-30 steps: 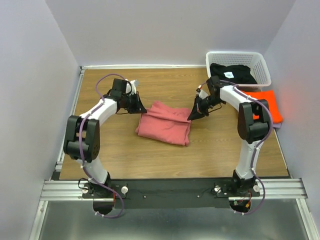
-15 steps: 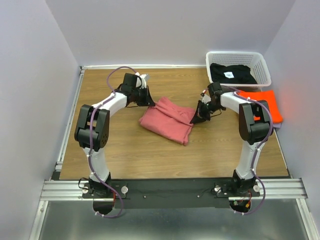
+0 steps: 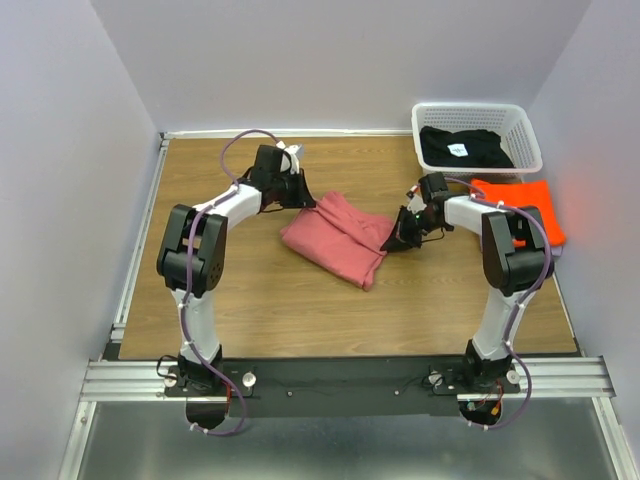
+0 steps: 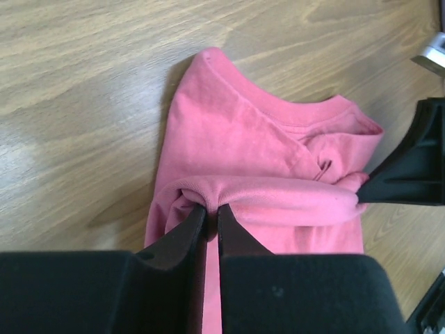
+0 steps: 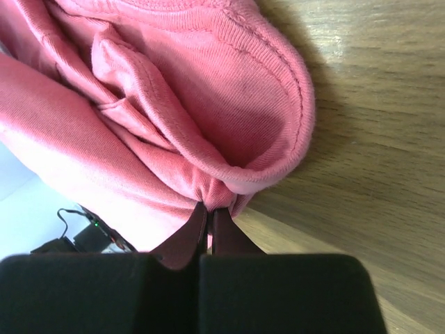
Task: Fold and stack the t-shirts
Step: Fold the tshirt
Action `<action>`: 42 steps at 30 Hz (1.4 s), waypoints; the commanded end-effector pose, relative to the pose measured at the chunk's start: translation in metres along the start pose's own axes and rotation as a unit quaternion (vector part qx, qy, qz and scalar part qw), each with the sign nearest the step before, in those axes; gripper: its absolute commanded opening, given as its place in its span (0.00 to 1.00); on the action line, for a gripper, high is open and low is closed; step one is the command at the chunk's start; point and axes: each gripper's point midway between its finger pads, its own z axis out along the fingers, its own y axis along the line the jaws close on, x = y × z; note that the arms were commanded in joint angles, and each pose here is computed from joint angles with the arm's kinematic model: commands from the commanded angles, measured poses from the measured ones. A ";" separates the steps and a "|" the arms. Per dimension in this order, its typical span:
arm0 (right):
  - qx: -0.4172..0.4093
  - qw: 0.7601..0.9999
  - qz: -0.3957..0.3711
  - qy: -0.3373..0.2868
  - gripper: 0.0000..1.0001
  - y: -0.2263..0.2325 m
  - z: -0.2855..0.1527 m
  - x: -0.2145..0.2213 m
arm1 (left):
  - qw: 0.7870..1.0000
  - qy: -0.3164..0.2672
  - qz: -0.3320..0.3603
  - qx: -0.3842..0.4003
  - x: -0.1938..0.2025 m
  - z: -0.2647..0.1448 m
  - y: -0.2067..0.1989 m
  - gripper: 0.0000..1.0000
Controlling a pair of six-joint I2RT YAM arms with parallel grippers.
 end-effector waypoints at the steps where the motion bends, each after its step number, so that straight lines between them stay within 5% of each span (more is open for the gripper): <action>1: 0.076 0.997 0.004 -0.019 0.03 -0.034 0.000 0.001 | 0.998 -0.030 0.005 -0.049 -0.013 0.009 0.025 0.18; 3: 0.064 0.997 -0.009 -0.045 0.08 -0.018 -0.013 -0.013 | 0.998 -0.024 -0.003 -0.060 -0.003 0.011 0.032 0.21; 10: 0.020 0.995 -0.039 -0.093 0.37 0.028 -0.046 -0.037 | 0.996 -0.038 -0.015 -0.083 -0.008 0.008 0.040 0.56; 14: 0.009 0.988 -0.068 -0.138 0.49 0.052 -0.074 -0.048 | 0.995 -0.074 -0.001 -0.072 -0.035 -0.012 0.018 0.59; 21: 0.004 0.972 -0.119 -0.201 0.53 0.074 -0.108 -0.041 | 0.988 -0.132 0.024 -0.071 -0.051 -0.066 -0.018 0.58; 25: -0.114 0.965 -0.156 -0.179 0.52 0.106 -0.103 -0.017 | 0.985 -0.156 0.050 -0.049 -0.040 -0.085 -0.043 0.53; 29: -0.227 0.952 -0.162 -0.126 0.49 0.121 -0.084 0.007 | 0.991 -0.107 0.074 -0.011 -0.008 -0.058 -0.054 0.45; 37: -0.203 0.960 -0.140 -0.135 0.41 0.085 -0.032 -0.022 | 0.995 -0.067 0.064 0.026 -0.001 0.025 -0.048 0.35; 42: -0.195 0.967 -0.049 -0.157 0.40 0.040 -0.007 -0.052 | 0.997 -0.054 0.055 0.028 -0.013 0.069 -0.038 0.34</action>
